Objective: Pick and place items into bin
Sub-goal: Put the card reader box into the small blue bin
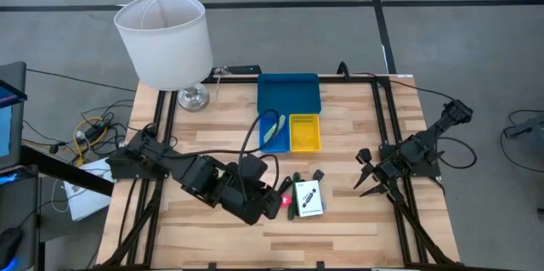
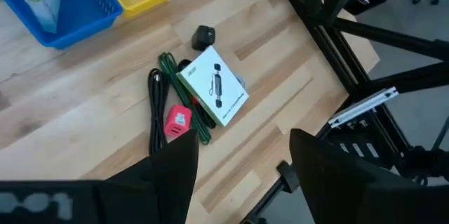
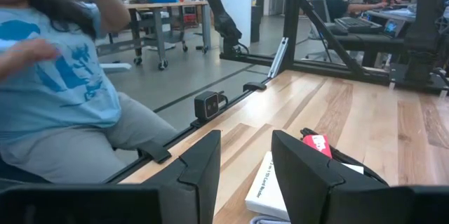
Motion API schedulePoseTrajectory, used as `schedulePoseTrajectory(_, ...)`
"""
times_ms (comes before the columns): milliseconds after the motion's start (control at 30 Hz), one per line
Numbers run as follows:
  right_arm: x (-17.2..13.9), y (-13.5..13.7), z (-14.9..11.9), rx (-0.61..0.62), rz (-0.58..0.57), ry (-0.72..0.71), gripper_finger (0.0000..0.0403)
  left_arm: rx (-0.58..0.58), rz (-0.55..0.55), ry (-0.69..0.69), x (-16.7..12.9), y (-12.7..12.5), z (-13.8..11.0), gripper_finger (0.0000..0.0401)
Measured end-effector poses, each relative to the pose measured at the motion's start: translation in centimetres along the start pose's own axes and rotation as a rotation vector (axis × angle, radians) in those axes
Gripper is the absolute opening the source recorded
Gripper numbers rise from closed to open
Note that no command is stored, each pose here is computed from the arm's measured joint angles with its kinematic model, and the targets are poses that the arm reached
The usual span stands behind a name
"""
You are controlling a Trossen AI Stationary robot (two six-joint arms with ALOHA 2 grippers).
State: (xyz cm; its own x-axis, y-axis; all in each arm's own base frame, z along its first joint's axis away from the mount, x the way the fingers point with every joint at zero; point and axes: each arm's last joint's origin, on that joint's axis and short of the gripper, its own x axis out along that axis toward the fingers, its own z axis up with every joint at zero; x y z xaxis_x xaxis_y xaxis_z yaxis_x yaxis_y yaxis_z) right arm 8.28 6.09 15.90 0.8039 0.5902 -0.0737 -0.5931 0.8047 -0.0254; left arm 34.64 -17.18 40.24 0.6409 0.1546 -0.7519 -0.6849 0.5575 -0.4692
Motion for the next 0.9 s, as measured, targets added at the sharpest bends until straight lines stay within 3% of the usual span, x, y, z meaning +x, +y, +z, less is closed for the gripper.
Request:
schedulePoseTrajectory(100, 0.0, 0.0, 0.0, 0.000, 0.000, 0.000, 0.0124, -0.004, 0.013, -0.010, 0.3, 0.1, 0.5, 0.0212)
schedulePoseTrajectory(167, 0.0, 0.0, 0.0, 0.000, 0.000, 0.000, 0.0124, 0.056, 0.032, -0.045, 0.7, 0.4, 1.4, 0.0212)
schedulePoseTrajectory(333, 0.0, 0.0, 0.0, 0.000, 0.000, 0.000, 0.0124, 0.440, 0.111, -0.053, 1.6, 1.3, 3.2, 0.0212)
schedulePoseTrajectory(533, 0.0, 0.0, 0.0, 0.000, 0.000, 0.000, 0.0124, 0.681, 0.168, 0.012, 1.4, 1.7, 1.1, 0.0212)
schedulePoseTrajectory(767, 0.0, 0.0, 0.0, 0.000, 0.000, 0.000, 0.0124, 1.071, -0.071, 0.008, -2.0, -0.6, -4.9, 0.0212)
schedulePoseTrajectory(900, 0.0, 0.0, 0.0, 0.000, 0.000, 0.000, 0.0124, 1.244, -0.275, 0.054, -3.4, -1.7, -7.0, 0.0212)
